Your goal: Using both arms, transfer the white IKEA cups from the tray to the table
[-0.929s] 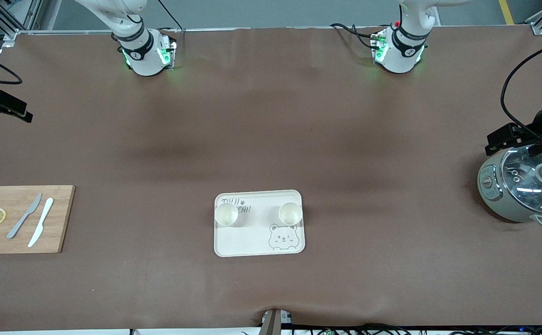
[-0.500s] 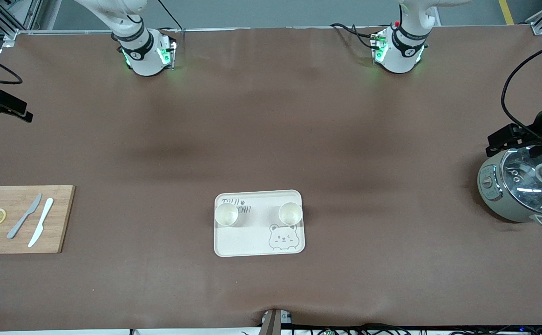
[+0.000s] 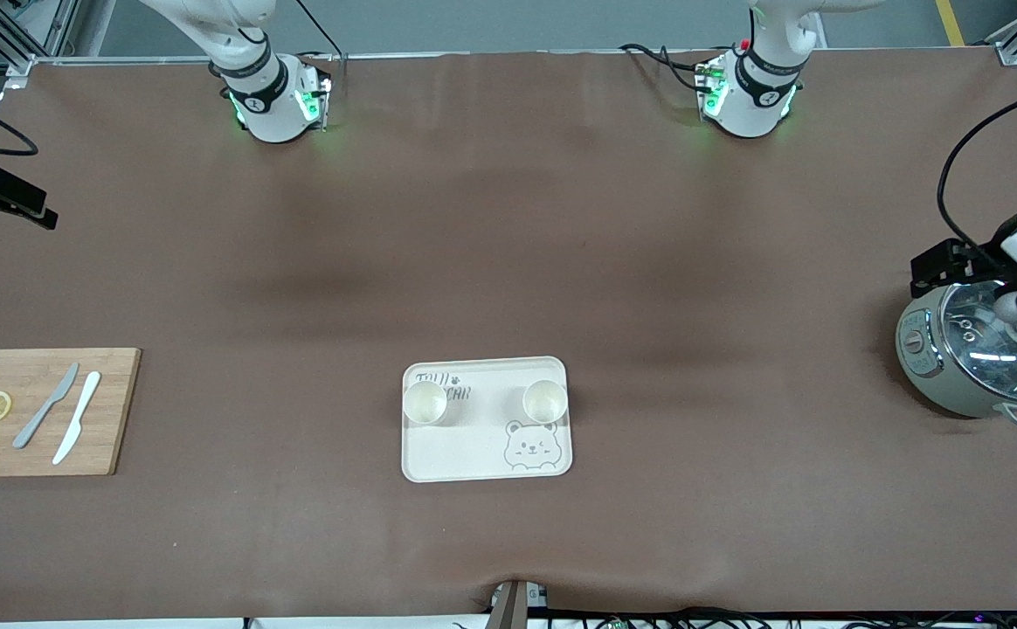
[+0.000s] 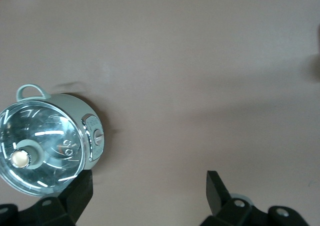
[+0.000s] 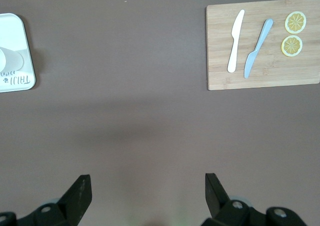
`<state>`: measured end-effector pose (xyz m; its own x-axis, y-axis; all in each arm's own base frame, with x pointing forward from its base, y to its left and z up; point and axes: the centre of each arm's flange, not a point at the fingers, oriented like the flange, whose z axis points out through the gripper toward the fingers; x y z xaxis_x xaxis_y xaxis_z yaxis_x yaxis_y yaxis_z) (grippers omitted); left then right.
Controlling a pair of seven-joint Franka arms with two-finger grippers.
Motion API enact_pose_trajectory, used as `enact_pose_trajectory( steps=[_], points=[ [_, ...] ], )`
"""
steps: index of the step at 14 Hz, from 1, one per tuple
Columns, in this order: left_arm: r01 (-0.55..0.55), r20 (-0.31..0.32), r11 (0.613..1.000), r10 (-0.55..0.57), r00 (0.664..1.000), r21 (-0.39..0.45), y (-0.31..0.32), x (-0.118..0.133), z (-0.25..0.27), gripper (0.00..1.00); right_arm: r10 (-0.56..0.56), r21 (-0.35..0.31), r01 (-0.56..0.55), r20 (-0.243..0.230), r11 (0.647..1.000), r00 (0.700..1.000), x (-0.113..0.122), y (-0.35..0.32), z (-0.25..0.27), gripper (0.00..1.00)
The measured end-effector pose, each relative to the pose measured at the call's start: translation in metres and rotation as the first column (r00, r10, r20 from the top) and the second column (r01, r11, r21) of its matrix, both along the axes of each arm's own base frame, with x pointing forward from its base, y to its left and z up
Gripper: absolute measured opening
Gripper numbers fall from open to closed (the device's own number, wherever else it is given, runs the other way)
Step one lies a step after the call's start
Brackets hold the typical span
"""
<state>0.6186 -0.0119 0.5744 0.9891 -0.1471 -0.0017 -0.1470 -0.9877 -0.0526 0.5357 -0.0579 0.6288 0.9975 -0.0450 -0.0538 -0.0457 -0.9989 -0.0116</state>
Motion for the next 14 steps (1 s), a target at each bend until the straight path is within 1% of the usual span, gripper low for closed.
enact_pose_trajectory(
  steps=[1,3,4,5,6,7,8,10,11,13,14],
  points=[
    [0.005,-0.003,1.0,-0.006,1.0,-0.002,-0.004,0.007,-0.012,1.0,0.006,-0.007,-0.006,-0.001,1.0,1.0,0.0,0.002,0.0,1.0],
    [-0.014,0.001,1.0,0.014,1.0,-0.011,-0.023,0.018,-0.032,1.0,0.03,-0.066,-0.031,-0.012,0.997,0.999,0.002,0.006,-0.002,1.0],
    [-0.03,-0.008,0.999,0.03,1.0,-0.016,-0.033,0.022,-0.042,1.0,0.05,-0.096,-0.052,-0.02,0.994,0.999,0.004,0.01,-0.005,1.0],
    [-0.046,-0.015,0.999,0.046,0.999,-0.026,-0.044,0.026,-0.052,1.0,0.071,-0.113,-0.073,-0.024,0.991,0.997,0.007,0.016,-0.008,1.0],
    [-0.06,-0.014,0.997,0.06,0.998,-0.037,-0.055,0.03,-0.061,1.0,0.093,-0.119,-0.094,-0.013,0.988,0.996,0.011,0.02,-0.009,1.0],
    [-0.074,-0.012,0.996,0.073,0.997,-0.047,-0.066,0.034,-0.067,1.0,0.132,-0.119,-0.13,0.008,0.984,0.991,0.016,0.024,-0.01,1.0],
    [-0.087,-0.01,0.995,0.086,0.996,-0.055,-0.077,0.037,-0.071,1.0,0.165,-0.103,-0.162,0.027,0.981,0.986,0.021,0.027,-0.011,1.0],
    [-0.116,-0.006,0.99,0.116,0.993,-0.084,-0.102,0.045,-0.08,1.0,0.17,0.006,-0.171,0.059,0.985,0.984,0.026,0.038,-0.015,1.0],
    [-0.132,-0.005,0.986,0.133,0.991,-0.102,-0.117,0.048,-0.085,1.0,0.15,0.047,-0.154,0.073,0.987,0.986,0.028,0.043,-0.016,1.0],
    [-0.171,-0.003,0.977,0.172,0.985,-0.13,-0.147,0.053,-0.103,1.0,0.079,0.082,-0.087,0.098,0.993,0.992,0.035,0.054,-0.019,1.0],
    [-0.189,-0.004,0.972,0.19,0.982,-0.14,-0.162,0.054,-0.112,1.0,0.05,0.089,-0.058,0.094,0.994,0.994,0.04,0.067,-0.025,1.0]
  ],
)
